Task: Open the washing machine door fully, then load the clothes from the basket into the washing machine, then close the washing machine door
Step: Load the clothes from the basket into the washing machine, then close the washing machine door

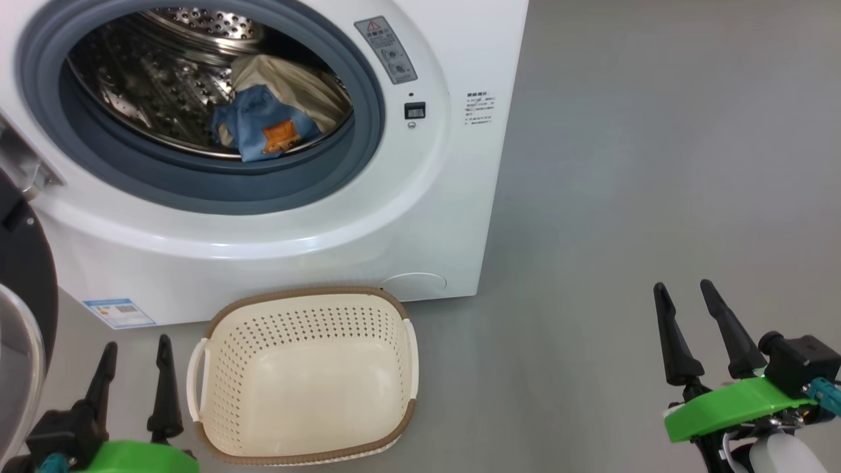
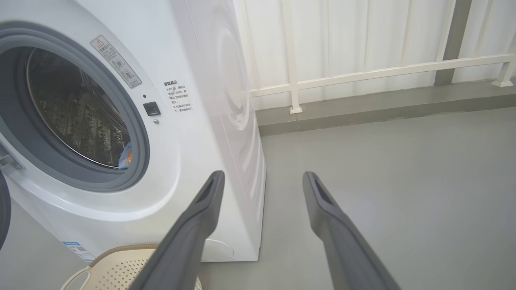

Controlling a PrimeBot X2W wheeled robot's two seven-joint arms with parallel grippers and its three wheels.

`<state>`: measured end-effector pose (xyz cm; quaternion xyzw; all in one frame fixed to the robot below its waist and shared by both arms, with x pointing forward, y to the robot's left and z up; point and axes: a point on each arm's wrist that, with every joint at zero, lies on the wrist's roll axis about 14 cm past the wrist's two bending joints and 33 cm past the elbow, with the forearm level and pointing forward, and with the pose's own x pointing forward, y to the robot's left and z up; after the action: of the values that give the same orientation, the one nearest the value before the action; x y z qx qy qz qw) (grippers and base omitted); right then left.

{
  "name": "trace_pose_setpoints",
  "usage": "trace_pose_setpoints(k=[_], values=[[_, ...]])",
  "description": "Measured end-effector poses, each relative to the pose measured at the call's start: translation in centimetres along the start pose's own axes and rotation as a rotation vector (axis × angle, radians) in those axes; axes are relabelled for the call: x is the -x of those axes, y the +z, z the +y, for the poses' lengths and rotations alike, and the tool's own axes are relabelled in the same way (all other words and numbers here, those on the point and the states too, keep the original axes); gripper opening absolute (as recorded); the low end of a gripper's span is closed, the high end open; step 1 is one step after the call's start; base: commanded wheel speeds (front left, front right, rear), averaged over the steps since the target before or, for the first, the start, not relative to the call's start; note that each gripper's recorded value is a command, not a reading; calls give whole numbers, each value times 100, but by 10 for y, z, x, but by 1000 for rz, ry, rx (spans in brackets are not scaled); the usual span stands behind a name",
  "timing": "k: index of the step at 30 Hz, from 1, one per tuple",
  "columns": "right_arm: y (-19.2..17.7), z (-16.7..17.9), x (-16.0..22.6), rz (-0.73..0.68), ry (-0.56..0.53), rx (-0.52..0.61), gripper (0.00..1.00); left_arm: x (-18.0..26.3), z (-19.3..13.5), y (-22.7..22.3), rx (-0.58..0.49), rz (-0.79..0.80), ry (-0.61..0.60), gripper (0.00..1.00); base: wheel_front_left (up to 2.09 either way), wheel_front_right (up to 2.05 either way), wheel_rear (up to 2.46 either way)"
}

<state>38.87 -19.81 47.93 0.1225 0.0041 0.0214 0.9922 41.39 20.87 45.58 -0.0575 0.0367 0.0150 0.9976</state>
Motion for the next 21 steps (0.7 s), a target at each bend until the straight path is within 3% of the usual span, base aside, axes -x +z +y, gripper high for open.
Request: trace_pose_setpoints(k=[21], values=[[-4,-1,6,9,-11,-8,100,11,2,-3,16,0,19,100,0,0,0]])
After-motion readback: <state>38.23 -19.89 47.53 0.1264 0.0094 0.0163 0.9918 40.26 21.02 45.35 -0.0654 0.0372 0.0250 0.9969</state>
